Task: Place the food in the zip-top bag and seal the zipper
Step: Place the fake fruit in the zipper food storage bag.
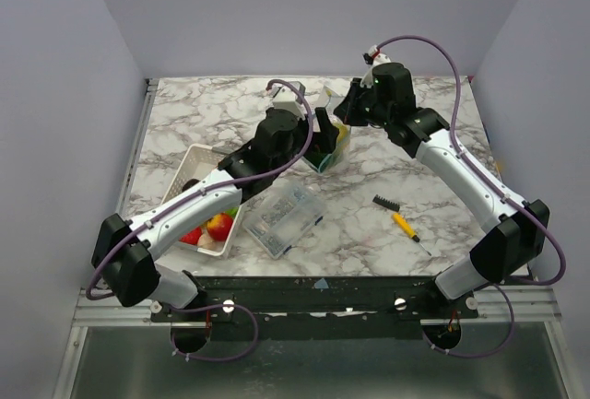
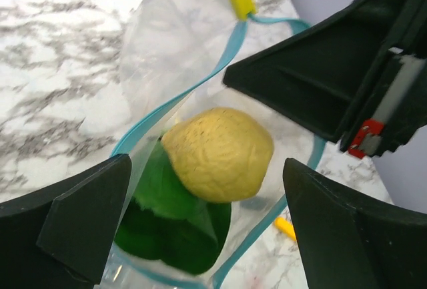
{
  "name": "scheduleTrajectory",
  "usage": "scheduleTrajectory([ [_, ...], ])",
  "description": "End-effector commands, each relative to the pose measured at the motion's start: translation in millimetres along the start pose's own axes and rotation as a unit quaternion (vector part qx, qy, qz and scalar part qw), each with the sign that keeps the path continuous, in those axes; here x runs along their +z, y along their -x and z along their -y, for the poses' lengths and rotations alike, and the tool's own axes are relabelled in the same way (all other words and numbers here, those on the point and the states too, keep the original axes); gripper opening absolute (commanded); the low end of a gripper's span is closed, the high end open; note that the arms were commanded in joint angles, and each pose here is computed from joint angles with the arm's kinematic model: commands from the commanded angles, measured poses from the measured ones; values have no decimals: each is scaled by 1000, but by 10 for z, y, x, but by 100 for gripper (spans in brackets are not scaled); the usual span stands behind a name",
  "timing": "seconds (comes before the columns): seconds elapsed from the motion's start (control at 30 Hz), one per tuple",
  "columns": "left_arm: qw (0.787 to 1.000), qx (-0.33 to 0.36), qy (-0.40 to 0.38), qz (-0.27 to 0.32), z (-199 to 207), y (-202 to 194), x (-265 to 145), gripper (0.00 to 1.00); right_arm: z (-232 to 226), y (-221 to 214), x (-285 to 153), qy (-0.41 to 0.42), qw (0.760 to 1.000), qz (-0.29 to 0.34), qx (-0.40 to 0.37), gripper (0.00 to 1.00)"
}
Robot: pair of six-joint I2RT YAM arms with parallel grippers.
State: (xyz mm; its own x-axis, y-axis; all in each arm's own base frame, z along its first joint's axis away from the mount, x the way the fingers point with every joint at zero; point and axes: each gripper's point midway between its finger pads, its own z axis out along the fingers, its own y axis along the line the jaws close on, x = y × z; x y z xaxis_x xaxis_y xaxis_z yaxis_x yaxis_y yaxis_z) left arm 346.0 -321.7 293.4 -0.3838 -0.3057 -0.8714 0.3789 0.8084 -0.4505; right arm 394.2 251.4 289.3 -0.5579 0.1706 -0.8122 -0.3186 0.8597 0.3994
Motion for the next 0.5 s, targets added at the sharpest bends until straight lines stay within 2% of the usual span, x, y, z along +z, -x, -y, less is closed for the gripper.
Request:
scheduleTrajectory([
  [0.0, 996, -12, 48, -78, -301, -169, -353, 98, -72, 73, -7, 12, 1000, 4, -9, 0],
  [0.1, 992, -29, 74, -102, -540, -257, -596, 96, -49, 54, 7, 8, 1000, 2, -13, 0],
  [0.2, 991, -48, 61, -110, -649, -294, -824, 89, -34, 18, 33, 8, 1000, 1, -15, 0],
  [0.37, 990, -47, -79, -111, -231, -233, -960, 82, -70, -29, 33, 18, 1000, -10, -2, 0],
  [0.47, 989, -52, -28, -136, -386, -307, -843, 82, -121, -4, -1, 27, 1000, -12, 0, 0],
])
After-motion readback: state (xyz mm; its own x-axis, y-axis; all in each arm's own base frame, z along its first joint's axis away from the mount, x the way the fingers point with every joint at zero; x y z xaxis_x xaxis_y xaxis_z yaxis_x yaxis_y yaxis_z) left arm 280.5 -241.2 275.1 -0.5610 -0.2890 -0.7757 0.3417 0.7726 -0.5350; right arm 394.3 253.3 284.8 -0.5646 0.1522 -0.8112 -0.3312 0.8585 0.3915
